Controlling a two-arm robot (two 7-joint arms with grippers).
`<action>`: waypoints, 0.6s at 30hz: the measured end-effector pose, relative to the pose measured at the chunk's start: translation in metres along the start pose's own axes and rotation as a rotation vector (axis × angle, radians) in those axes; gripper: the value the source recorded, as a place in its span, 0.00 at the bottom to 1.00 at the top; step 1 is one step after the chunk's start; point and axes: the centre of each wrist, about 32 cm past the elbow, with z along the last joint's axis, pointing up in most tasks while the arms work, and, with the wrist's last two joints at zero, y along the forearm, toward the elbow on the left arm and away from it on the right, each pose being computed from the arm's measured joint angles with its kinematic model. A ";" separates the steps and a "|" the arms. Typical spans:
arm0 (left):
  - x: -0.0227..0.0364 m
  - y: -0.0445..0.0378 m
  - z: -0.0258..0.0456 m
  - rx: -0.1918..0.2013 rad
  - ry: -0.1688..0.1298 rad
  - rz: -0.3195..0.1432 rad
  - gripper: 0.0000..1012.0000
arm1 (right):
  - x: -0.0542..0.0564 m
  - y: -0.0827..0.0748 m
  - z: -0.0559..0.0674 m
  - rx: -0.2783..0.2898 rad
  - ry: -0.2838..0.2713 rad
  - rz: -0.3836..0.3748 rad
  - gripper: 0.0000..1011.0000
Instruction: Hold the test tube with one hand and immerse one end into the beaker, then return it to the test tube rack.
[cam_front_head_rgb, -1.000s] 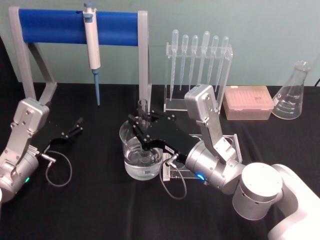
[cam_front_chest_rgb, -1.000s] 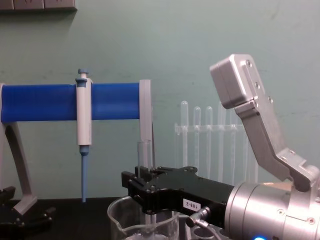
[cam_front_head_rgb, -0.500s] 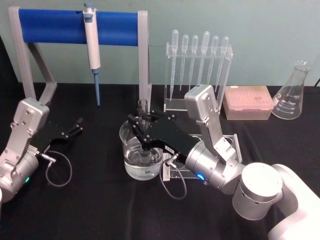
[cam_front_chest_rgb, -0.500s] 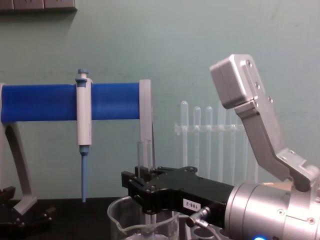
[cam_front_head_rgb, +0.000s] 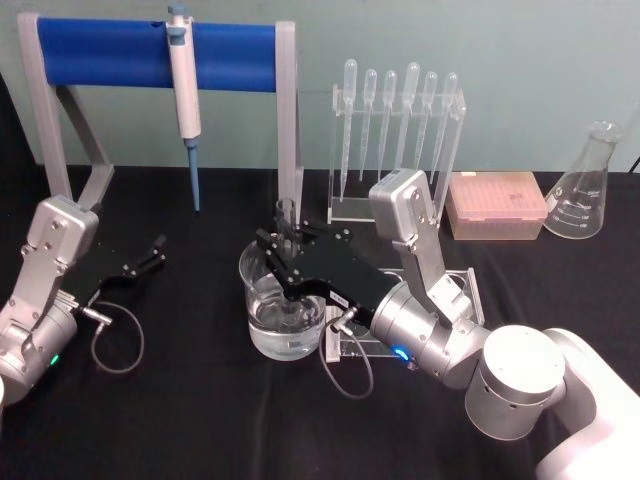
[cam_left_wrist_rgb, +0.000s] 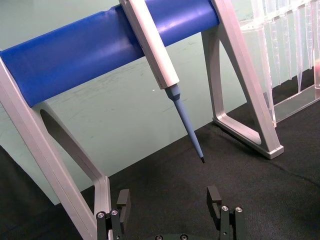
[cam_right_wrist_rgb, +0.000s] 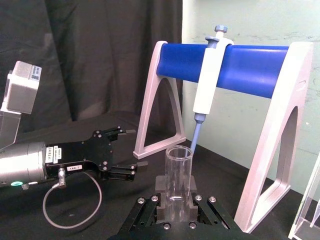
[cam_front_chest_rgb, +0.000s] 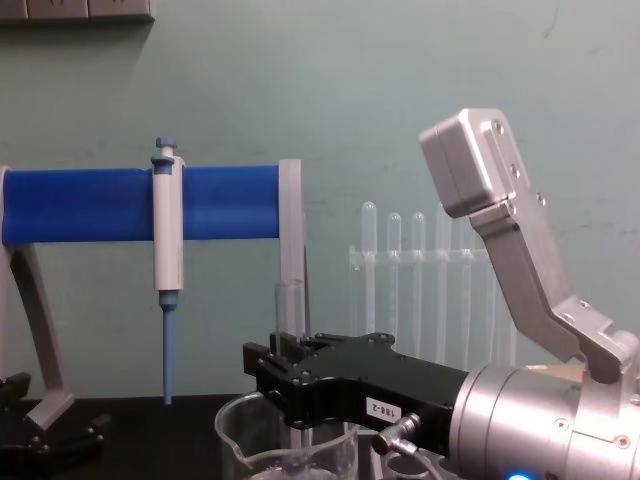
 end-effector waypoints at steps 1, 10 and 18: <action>0.0000 0.0000 0.0000 0.000 0.000 0.000 0.99 | 0.000 0.000 0.000 0.000 0.000 0.000 0.23; 0.0000 0.0000 0.0000 0.000 0.000 0.000 0.99 | 0.000 0.000 0.000 0.000 0.000 0.000 0.23; 0.0000 0.0000 0.0000 0.000 0.000 0.000 0.99 | 0.000 0.000 0.000 0.000 0.000 0.000 0.23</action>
